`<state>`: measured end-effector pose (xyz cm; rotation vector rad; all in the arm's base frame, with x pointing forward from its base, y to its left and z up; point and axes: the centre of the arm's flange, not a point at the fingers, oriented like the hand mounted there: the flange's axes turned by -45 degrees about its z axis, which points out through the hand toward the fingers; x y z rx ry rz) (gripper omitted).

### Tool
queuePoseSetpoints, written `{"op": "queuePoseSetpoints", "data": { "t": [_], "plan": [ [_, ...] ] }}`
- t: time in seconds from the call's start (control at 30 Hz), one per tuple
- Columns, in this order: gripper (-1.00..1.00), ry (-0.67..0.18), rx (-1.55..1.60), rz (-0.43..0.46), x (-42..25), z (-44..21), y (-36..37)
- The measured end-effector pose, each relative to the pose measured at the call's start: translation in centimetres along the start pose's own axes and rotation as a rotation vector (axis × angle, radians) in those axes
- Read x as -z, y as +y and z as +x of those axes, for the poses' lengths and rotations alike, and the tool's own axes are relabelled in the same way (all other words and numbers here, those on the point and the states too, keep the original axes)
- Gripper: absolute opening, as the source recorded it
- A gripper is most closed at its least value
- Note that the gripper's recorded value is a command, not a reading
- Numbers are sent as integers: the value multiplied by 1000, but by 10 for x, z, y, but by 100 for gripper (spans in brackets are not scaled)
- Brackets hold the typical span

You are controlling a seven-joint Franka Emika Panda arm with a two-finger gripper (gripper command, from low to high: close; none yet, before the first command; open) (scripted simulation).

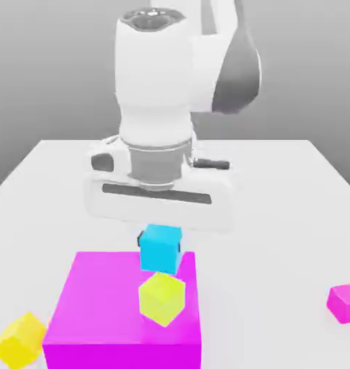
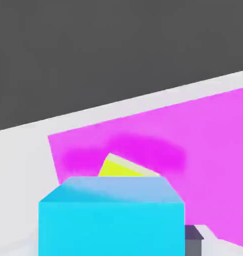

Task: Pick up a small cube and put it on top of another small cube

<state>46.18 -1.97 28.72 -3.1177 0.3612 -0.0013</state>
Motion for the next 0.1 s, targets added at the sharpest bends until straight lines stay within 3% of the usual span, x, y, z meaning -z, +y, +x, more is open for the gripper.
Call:
{"op": "queuePoseSetpoints", "data": {
  "t": [0.1],
  "plan": [
    [100, 0, 0, 0, 0, 0, 0]
  ]
}}
